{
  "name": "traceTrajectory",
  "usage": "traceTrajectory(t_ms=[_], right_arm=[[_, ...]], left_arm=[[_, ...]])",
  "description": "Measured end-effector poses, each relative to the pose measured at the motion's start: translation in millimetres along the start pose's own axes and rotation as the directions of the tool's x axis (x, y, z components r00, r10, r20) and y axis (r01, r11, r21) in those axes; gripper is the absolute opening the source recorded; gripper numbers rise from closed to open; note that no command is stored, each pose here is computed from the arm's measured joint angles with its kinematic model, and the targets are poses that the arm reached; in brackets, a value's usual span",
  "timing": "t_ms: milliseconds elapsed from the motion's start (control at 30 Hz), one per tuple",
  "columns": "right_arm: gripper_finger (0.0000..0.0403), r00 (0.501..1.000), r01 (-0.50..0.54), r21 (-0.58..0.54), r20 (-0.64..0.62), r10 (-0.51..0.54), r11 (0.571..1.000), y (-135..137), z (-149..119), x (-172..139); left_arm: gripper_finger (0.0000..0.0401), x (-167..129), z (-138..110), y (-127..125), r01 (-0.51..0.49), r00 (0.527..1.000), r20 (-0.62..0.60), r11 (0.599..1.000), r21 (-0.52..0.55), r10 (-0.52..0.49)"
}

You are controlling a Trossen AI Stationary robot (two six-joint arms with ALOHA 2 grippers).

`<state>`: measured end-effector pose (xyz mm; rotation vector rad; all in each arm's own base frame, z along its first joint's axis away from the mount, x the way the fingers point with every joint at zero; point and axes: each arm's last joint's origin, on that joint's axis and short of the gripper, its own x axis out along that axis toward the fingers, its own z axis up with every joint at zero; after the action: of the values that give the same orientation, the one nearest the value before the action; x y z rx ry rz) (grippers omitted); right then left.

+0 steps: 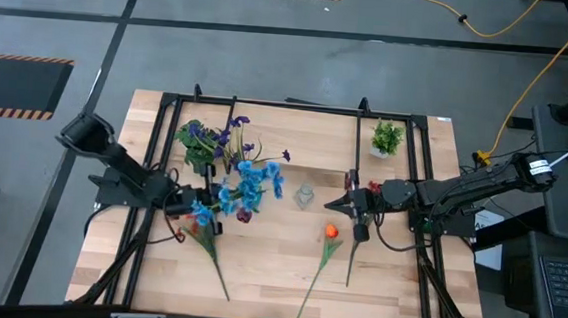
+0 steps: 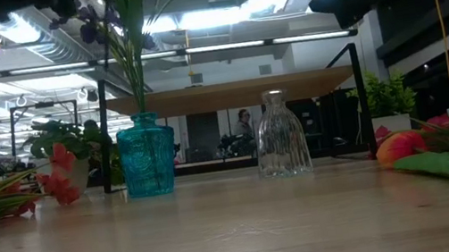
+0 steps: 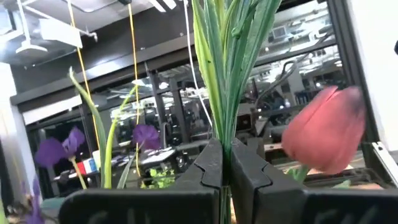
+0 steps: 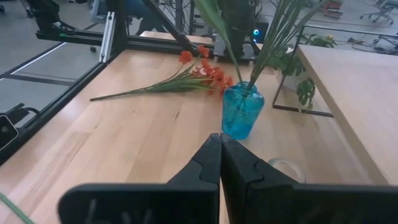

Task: Pick and place flowers into a vace then onto a shelf
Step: Put the blue flowers into the transparent blue vase

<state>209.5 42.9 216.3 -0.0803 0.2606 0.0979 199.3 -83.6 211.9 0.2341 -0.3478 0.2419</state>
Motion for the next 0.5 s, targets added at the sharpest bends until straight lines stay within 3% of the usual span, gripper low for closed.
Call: traceTrajectory(t_ms=[300, 500], right_arm=[[0.0005, 1.000, -0.001, 0.000, 0.000, 0.001, 1.000, 0, 0, 0], [0.0005, 1.000, -0.002, 0.000, 0.000, 0.002, 1.000, 0, 0, 0]], left_arm=[[0.0003, 8, -13, 7, -0.053, 0.998, -0.041, 0.998, -0.029, 0.052], [0.0003, 9, -13, 8, -0.037, 0.999, -0.030, 0.999, -0.035, 0.035]])
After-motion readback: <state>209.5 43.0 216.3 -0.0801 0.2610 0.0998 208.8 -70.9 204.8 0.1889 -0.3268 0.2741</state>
